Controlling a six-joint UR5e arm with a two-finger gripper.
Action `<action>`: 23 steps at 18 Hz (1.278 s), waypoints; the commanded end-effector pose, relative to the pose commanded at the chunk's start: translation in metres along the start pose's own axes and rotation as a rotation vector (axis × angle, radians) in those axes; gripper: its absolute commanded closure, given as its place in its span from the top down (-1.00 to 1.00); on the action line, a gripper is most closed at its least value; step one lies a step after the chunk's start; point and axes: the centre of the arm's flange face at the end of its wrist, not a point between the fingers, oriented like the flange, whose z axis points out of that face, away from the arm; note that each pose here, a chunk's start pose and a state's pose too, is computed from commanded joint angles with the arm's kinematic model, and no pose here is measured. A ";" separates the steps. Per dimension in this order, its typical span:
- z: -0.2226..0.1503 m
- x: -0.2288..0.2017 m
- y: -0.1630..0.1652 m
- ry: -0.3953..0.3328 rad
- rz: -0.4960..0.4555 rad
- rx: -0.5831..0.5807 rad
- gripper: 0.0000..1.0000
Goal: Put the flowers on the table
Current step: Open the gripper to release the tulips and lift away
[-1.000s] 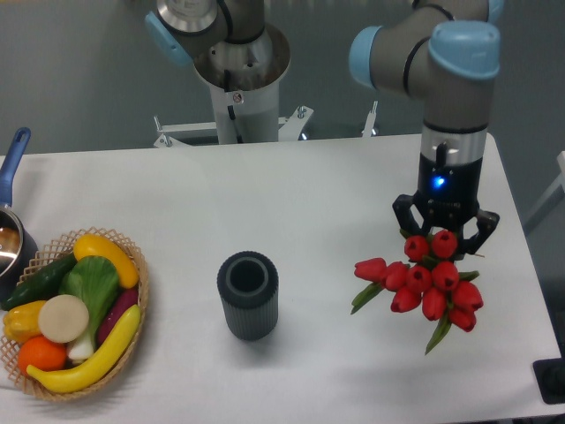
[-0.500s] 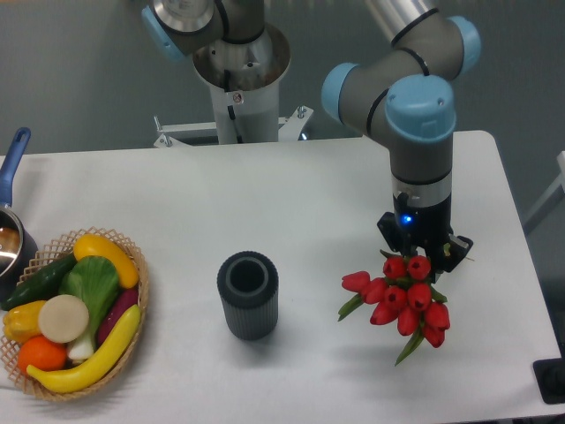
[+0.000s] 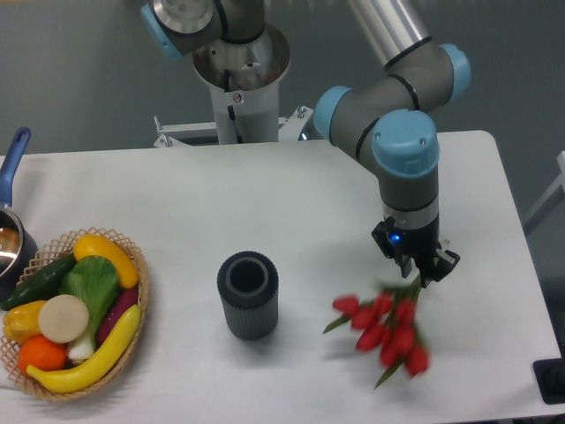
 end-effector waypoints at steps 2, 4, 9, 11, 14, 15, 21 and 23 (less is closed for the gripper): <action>0.014 0.000 0.000 0.008 0.008 -0.035 -0.17; 0.014 -0.001 -0.003 0.009 0.013 -0.025 -0.16; 0.022 -0.002 -0.007 0.032 0.019 0.050 0.97; 0.022 -0.002 -0.009 0.044 0.029 0.102 1.00; 0.011 -0.022 -0.002 0.005 -0.006 0.110 1.00; 0.007 -0.031 0.005 -0.008 -0.033 0.109 1.00; -0.021 -0.043 0.012 -0.057 -0.043 0.119 1.00; -0.028 -0.045 0.016 -0.067 -0.047 0.123 1.00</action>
